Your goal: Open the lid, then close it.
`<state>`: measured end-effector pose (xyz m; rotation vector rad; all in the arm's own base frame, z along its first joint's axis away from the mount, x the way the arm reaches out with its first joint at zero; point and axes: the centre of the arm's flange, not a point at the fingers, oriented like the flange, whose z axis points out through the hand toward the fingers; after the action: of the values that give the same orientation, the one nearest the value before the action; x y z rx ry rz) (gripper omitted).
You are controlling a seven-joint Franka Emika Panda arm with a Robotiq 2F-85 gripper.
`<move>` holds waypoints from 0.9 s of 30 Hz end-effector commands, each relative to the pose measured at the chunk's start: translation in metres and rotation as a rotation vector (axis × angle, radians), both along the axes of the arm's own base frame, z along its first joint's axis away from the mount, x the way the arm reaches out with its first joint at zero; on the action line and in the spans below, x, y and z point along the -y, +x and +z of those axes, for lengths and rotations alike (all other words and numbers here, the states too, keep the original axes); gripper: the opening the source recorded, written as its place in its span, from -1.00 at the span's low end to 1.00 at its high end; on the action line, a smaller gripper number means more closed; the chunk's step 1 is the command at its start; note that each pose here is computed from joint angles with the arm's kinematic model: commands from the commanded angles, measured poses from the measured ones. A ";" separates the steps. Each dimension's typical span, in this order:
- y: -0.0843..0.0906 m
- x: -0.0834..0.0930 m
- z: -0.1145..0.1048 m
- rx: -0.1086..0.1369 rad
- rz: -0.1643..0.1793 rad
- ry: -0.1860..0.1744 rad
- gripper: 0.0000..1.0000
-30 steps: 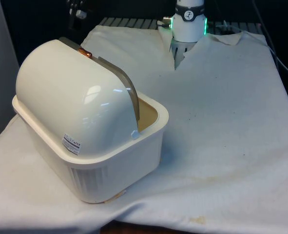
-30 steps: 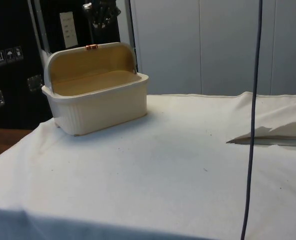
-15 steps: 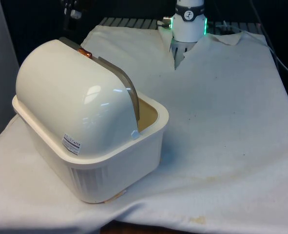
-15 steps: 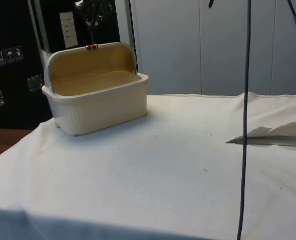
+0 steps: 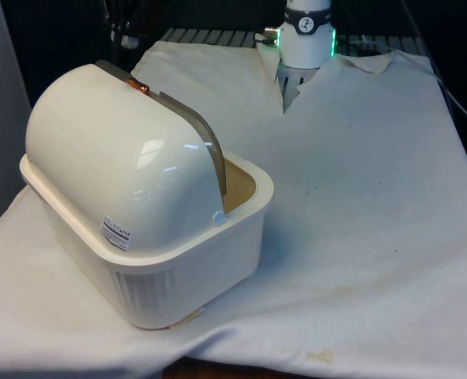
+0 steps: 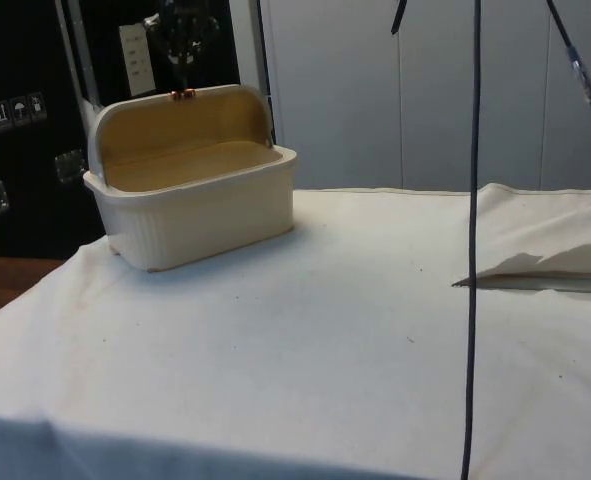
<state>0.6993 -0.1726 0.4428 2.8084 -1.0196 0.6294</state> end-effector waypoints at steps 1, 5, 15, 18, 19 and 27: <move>0.002 0.000 -0.002 -0.012 0.001 0.013 -1.00; 0.006 0.000 -0.003 -0.011 0.001 0.004 -1.00; 0.007 -0.002 -0.010 -0.023 0.003 -0.002 -1.00; 0.008 -0.002 -0.013 -0.029 0.002 -0.001 -1.00; 0.008 -0.002 -0.013 -0.030 0.002 -0.001 -1.00; 0.009 -0.002 -0.017 -0.040 0.003 -0.005 -1.00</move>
<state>0.7078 -0.1707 0.4251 2.8044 -1.0051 0.5867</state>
